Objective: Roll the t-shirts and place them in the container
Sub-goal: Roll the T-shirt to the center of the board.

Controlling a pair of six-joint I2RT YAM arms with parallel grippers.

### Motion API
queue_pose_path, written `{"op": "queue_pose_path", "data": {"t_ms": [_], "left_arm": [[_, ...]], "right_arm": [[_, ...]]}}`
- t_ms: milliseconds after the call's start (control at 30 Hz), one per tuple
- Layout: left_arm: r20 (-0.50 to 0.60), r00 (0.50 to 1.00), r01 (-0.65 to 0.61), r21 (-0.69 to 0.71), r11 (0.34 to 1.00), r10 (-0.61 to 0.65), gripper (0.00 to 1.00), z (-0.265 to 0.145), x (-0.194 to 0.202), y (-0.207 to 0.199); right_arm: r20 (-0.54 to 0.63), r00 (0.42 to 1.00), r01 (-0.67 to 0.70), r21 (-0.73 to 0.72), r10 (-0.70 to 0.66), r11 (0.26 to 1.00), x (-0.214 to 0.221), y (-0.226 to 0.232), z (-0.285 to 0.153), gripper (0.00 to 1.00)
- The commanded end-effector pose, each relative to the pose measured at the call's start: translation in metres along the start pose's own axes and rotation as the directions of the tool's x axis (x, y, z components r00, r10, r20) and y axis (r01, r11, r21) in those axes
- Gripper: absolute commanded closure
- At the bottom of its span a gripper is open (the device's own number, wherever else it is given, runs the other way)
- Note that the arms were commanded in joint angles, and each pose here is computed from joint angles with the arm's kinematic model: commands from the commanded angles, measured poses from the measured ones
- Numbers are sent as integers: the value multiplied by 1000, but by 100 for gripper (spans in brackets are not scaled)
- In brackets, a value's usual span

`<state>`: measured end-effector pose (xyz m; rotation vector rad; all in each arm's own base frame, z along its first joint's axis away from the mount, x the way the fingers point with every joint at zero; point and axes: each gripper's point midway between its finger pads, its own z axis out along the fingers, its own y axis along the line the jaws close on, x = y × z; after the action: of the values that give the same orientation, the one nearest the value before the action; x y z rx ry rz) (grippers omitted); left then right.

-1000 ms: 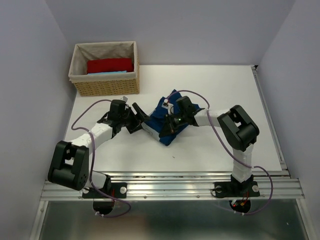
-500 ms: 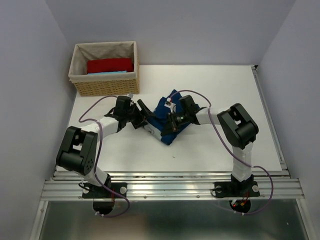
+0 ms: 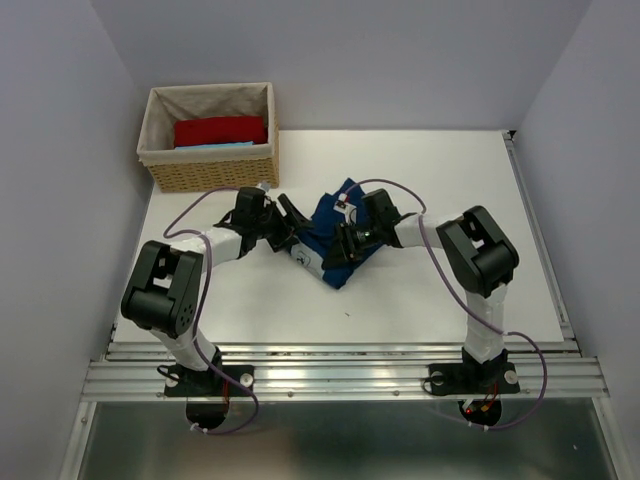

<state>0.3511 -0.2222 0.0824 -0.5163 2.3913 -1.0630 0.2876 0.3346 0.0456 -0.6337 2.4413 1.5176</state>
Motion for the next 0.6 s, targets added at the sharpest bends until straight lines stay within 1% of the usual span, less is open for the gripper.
{"op": "queue_pose_path", "data": {"t_ms": [0,33,67,100,133,233,267,333,400,467,500,533,567], "left_arm": [[10,999,-40,39,998,40,21,9,-10,-15],[4,999,-40,33,999,40,21,12,-10,-12],[4,999,-43,36,998,43,21,13,-11,-14],[4,999,-46,38,998,46,21,14,-11,-15],[-1,999,-45,35,998,45,21,15,-11,-13],[-7,999,-47,37,998,47,21,18,-10,-15],[-9,999,-49,41,998,49,21,19,-10,-16],[-16,999,-49,42,998,50,21,20,-8,-16],[-21,999,-47,50,998,48,21,20,-8,-19],[-18,998,-51,56,997,52,21,19,-9,-22],[-19,998,-51,55,997,52,21,19,-9,-21],[-19,999,-50,57,997,51,21,19,-9,-23],[-18,999,-50,56,997,51,21,19,-10,-23]], "right_arm": [[75,996,50,83,-56,995,-18,5,-15,35],[92,993,69,97,-78,993,-23,12,-22,29],[110,990,78,126,-92,989,-27,12,-25,26],[101,992,55,152,-70,987,-20,11,-30,21],[123,987,77,178,-100,981,-25,17,-38,20],[134,986,71,223,-103,972,-21,22,-50,18],[155,979,93,242,-133,966,-25,30,-58,17],[165,976,87,307,-143,948,-23,27,-69,14],[180,968,100,357,-174,929,-24,37,-82,15],[173,957,143,416,-232,898,-26,46,-83,19],[163,955,161,421,-249,893,-25,51,-82,24],[150,955,173,422,-256,890,-22,56,-81,40],[144,952,189,417,-270,889,-23,61,-77,48]]}}
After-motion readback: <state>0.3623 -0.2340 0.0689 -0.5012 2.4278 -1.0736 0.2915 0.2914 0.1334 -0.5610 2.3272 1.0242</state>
